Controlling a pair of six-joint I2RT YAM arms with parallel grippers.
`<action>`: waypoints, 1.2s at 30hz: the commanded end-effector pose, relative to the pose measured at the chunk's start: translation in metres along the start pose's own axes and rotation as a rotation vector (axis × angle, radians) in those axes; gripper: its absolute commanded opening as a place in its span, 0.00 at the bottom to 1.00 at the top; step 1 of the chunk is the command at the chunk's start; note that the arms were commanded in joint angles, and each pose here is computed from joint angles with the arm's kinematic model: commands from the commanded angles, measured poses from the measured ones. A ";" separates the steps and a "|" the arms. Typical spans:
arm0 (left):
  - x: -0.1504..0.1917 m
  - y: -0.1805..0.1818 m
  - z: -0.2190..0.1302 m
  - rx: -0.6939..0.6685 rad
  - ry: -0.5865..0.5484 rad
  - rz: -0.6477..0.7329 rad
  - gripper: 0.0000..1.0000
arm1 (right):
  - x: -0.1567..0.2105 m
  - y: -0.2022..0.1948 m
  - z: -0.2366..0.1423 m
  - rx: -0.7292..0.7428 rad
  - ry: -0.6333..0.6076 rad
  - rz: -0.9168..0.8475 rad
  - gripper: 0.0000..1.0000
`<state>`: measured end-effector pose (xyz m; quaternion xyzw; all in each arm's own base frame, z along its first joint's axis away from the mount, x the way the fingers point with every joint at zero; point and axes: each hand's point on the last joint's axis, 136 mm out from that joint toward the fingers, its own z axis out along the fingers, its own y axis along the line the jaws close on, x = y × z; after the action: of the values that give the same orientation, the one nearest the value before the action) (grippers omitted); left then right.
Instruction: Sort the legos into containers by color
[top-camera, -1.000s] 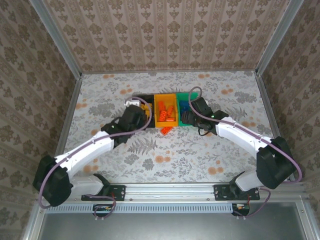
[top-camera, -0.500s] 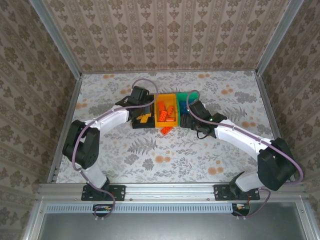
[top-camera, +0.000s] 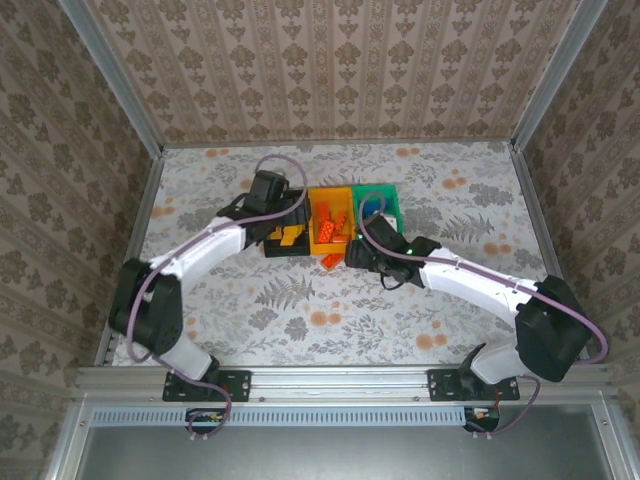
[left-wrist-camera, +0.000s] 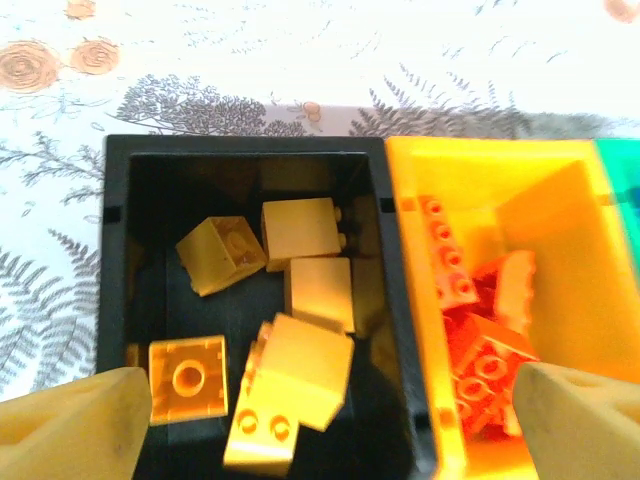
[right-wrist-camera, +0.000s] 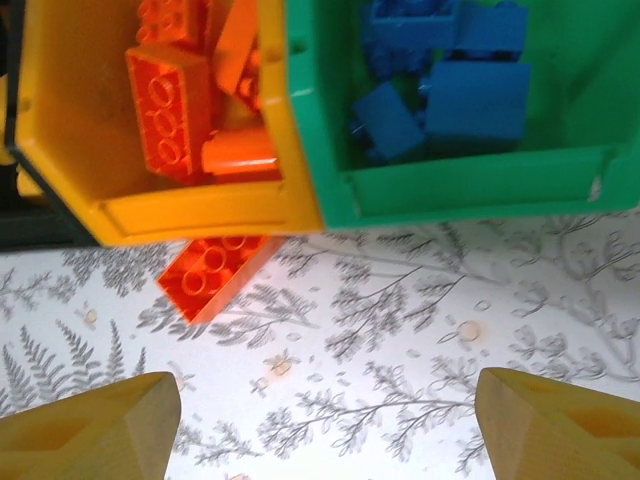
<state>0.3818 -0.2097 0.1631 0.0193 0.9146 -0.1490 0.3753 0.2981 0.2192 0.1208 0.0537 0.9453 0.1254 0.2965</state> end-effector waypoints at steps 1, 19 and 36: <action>-0.001 -0.009 -0.034 0.072 -0.063 -0.031 1.00 | 0.009 0.012 0.010 0.022 -0.017 0.031 0.80; 0.074 0.033 -0.104 0.074 -0.099 -0.092 1.00 | 0.017 0.055 0.083 0.203 -0.035 0.031 0.81; 0.080 0.037 -0.108 0.073 -0.097 -0.087 1.00 | 0.031 0.004 0.095 0.379 -0.033 0.109 0.70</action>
<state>0.2609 -0.1529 0.1744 -0.0061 0.8876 -0.2014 0.4142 0.3378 0.2726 0.0392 0.1491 0.9440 0.0035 0.2944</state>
